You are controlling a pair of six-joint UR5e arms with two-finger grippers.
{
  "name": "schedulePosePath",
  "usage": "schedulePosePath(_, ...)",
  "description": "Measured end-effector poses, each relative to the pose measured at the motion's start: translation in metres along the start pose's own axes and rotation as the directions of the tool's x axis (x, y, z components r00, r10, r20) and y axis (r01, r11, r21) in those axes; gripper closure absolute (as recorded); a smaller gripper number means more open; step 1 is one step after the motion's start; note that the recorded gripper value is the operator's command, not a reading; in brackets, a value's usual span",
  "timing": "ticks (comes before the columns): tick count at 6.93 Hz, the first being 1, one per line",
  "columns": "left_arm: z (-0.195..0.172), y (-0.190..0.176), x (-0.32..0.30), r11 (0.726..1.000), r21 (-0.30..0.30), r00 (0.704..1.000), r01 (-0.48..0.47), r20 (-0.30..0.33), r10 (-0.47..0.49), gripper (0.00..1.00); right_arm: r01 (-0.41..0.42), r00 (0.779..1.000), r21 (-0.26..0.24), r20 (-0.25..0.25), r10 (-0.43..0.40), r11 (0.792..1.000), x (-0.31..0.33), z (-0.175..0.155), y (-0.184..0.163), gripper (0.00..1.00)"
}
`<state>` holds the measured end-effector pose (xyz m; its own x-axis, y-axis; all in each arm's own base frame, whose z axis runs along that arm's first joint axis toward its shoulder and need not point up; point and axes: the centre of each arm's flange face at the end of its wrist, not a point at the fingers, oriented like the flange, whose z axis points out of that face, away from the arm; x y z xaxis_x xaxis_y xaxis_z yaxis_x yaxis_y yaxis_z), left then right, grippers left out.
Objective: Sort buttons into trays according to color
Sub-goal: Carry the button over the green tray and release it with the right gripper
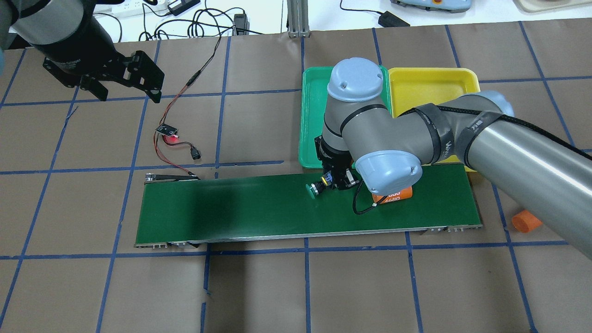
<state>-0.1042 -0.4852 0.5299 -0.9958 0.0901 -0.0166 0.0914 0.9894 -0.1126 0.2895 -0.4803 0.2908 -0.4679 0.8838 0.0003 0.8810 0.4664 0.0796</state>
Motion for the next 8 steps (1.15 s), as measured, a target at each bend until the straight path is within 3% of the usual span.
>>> schedulePosePath(2,-0.002,0.001,0.0,1.0,0.003,1.0,-0.001,0.001,0.001,0.0,0.077,0.994,0.046,0.081,-0.08,0.996,-0.058,-0.027,-0.064,1.0)
schedulePosePath(3,-0.001,0.001,0.0,1.0,0.001,1.0,-0.001,0.001,0.001,0.0,0.127,0.985,0.067,0.105,-0.134,0.99,-0.089,-0.018,-0.09,0.93)
schedulePosePath(4,-0.001,0.0,0.0,1.0,0.002,1.0,-0.002,0.001,0.002,0.0,0.151,0.978,0.081,0.129,-0.161,0.985,-0.113,-0.008,-0.104,0.01)
schedulePosePath(6,-0.002,0.001,0.0,1.0,0.004,1.0,-0.003,0.002,0.003,0.0,0.172,0.97,0.079,0.158,-0.182,0.982,-0.135,0.01,-0.113,0.0)
schedulePosePath(8,-0.004,0.003,0.001,1.0,0.006,1.0,-0.003,0.003,0.003,0.0,0.246,0.955,0.068,0.151,-0.254,0.967,-0.127,-0.004,-0.111,0.0)
